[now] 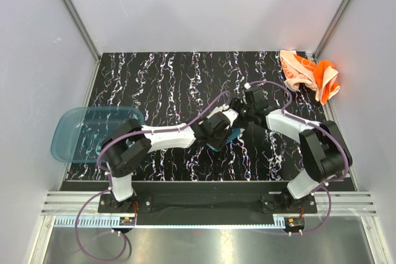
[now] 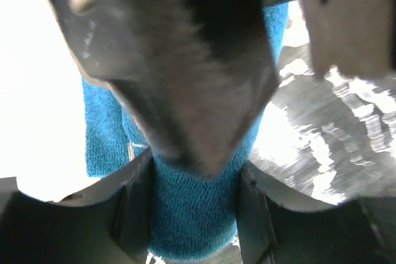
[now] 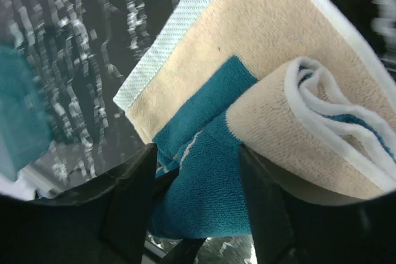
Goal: Roll the towels
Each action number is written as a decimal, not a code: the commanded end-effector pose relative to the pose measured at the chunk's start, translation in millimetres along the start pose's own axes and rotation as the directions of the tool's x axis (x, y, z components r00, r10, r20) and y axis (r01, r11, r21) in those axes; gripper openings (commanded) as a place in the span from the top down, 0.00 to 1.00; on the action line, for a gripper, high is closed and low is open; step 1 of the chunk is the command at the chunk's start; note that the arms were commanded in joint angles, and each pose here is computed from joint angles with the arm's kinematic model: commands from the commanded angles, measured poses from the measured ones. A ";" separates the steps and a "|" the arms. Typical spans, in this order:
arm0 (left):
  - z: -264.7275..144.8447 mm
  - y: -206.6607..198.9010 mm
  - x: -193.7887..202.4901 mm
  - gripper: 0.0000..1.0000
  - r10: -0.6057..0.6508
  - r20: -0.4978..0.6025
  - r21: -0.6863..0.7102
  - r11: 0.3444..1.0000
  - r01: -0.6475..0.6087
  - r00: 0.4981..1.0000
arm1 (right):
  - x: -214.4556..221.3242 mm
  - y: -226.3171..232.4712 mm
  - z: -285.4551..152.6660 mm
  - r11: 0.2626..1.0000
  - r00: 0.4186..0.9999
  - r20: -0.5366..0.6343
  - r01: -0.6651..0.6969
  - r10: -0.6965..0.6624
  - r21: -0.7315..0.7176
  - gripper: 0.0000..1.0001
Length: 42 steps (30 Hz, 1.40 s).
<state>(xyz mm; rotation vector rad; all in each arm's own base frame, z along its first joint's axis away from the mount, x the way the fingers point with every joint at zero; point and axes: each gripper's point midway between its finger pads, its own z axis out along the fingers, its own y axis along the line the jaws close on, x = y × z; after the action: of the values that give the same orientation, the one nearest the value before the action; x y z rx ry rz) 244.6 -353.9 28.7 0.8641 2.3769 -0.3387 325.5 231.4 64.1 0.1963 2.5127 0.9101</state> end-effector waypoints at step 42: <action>-34.3 -27.6 25.1 0.55 -0.359 -0.510 0.525 0.591 0.613 0.782 | 36.3 5.7 -59.2 0.998 0.996 0.074 -0.053 0.054 -0.019 0.22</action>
<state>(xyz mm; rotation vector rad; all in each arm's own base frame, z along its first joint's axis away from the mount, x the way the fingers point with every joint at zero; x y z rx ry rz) 202.1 -348.6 51.4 0.5541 2.7906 -1.4443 253.8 197.5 87.9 0.3112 2.4773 0.8923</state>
